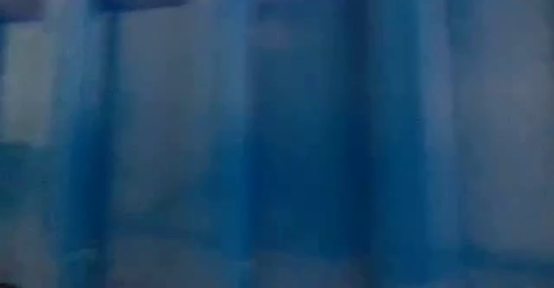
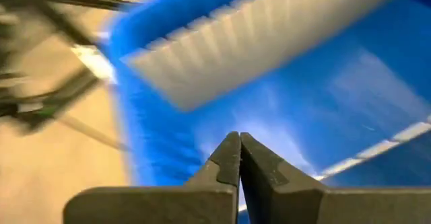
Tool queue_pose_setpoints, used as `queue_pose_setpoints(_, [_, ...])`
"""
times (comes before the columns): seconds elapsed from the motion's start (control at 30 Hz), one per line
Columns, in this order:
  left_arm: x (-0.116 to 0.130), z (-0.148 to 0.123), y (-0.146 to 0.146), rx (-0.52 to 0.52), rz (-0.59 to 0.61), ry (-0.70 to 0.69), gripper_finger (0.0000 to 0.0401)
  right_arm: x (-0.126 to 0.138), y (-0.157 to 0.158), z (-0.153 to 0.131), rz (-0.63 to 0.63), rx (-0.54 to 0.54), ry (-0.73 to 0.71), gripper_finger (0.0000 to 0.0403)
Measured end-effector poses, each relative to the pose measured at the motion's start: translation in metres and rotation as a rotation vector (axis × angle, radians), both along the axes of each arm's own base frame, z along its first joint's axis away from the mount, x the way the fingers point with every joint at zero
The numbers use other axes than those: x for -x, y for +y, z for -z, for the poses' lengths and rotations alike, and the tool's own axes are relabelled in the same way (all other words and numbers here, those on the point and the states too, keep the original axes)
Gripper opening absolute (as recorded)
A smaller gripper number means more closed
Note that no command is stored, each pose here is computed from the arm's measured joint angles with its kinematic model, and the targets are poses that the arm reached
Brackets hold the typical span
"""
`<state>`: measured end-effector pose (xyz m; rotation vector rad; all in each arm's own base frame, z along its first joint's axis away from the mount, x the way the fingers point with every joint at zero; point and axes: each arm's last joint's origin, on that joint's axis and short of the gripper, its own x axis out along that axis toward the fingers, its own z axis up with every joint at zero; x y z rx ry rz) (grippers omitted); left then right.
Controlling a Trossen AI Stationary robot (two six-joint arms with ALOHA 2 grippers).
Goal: Sort blocks
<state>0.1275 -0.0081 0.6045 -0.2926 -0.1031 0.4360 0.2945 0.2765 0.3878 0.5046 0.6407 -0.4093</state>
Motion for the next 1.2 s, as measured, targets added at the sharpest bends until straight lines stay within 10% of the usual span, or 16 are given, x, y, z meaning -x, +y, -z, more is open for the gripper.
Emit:
queue_pose_setpoints(0.33, [0.0, 0.0, 0.0, 0.0, 0.003, 0.0, 0.0001, 0.001, 0.079, 0.016, -0.389, -0.282, -0.081, 0.0])
queue_pose_setpoints(0.57, [0.0, 0.0, 0.0, 0.007, 0.0, -0.004, 0.0001, 0.002, 0.108, 0.073, -0.287, -0.319, 0.083, 0.0])
queue_pose_setpoints(1.2, [0.0, 0.0, 0.0, 0.024, -0.005, -0.011, 0.0001, -0.02, 0.057, 0.094, 0.048, -0.152, 0.222, 0.0])
